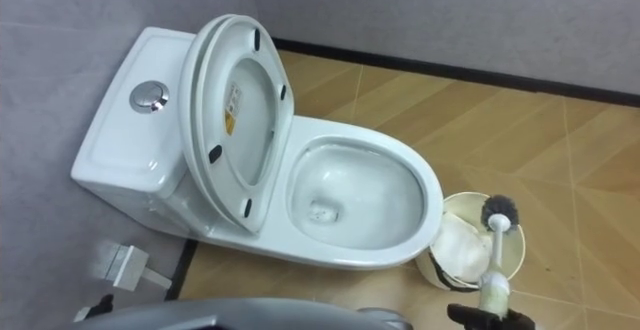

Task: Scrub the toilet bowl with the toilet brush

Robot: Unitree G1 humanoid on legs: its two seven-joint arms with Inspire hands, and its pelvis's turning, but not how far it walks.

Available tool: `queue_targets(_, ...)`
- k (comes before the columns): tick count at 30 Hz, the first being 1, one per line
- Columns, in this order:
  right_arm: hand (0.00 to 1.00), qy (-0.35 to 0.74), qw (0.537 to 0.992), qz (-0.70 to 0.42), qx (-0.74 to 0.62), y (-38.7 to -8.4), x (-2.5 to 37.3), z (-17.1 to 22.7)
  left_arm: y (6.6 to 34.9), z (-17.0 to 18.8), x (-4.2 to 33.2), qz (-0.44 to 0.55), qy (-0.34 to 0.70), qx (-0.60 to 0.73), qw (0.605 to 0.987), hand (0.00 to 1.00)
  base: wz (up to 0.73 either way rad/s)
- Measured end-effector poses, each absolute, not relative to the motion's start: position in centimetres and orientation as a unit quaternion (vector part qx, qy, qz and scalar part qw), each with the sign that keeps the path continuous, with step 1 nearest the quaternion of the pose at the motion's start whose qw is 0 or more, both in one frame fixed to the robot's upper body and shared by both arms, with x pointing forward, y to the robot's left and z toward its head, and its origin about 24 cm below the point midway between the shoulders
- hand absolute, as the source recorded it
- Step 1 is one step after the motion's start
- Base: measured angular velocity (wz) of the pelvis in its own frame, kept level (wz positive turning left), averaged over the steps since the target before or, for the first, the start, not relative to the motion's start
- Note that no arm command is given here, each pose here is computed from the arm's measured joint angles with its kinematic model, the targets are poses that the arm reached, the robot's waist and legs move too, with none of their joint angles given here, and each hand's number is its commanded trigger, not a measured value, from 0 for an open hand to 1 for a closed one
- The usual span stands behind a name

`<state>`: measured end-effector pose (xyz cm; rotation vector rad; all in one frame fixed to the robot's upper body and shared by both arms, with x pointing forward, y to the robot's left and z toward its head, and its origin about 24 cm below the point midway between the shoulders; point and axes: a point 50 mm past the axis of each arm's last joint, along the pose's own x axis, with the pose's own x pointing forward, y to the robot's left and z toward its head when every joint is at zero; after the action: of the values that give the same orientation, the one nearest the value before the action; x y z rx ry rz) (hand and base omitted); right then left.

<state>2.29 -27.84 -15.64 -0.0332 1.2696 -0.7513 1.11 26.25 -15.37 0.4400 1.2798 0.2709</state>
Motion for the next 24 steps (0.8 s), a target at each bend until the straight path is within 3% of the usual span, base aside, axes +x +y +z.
queue_targets(11, 0.0, 0.565, 0.718, -0.399, 0.085, -27.5, 1.7, -15.9, 26.1, -15.5, 0.5, 0.133, 0.605, 0.198, 0.76, 0.0, 0.0)
queue_targets(24, 0.0, 0.572, 0.713, -0.387, 0.125, -26.6, 1.5, -16.3, 25.4, -15.8, -0.6, 0.131, 0.627, 0.179, 0.747, 0.0, 0.0)
